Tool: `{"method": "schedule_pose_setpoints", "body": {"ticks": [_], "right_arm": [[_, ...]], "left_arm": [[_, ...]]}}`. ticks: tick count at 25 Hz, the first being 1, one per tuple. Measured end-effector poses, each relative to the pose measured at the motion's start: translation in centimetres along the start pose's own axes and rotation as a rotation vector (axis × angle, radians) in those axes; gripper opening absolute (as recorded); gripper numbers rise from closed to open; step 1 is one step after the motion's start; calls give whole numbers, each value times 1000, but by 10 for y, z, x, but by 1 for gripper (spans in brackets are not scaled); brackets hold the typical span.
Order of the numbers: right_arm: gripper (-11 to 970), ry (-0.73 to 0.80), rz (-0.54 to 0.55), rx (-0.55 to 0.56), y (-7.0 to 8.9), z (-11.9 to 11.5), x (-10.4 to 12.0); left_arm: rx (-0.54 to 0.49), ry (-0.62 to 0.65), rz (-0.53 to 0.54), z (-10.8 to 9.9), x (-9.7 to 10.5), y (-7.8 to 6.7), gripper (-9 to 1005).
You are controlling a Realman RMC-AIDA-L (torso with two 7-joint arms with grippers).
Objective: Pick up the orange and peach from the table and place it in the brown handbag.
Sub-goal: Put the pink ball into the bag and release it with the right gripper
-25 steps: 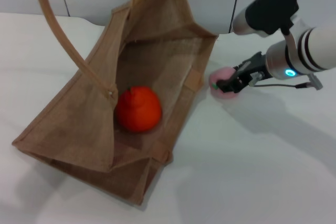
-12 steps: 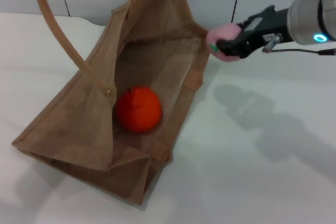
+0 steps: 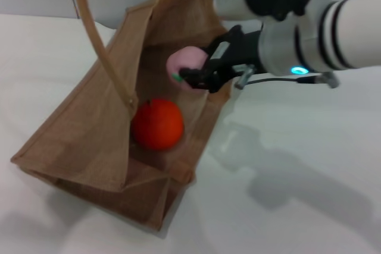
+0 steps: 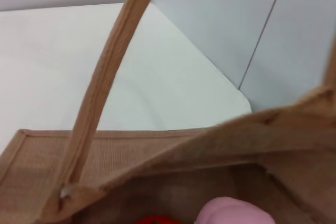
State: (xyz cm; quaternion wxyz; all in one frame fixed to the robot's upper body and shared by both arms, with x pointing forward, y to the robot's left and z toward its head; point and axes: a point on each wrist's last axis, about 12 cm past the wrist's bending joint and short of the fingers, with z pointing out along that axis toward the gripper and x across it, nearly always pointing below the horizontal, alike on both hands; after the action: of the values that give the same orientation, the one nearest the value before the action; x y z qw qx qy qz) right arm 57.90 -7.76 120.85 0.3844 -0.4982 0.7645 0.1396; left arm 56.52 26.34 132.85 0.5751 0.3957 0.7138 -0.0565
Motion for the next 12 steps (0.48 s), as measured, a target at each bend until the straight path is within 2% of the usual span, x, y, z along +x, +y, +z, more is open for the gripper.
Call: {"method": "schedule_pose_setpoints", "body": {"ticks": [7,12], "right_arm": [[460,-25,-32,-9,-9,27,7],[460,-35,-35,-19,-18,39,10]], "left_arm": [[42,-36,50,3,-22,-18,137],[40,-55,66,-2,-31,-24,143]]}}
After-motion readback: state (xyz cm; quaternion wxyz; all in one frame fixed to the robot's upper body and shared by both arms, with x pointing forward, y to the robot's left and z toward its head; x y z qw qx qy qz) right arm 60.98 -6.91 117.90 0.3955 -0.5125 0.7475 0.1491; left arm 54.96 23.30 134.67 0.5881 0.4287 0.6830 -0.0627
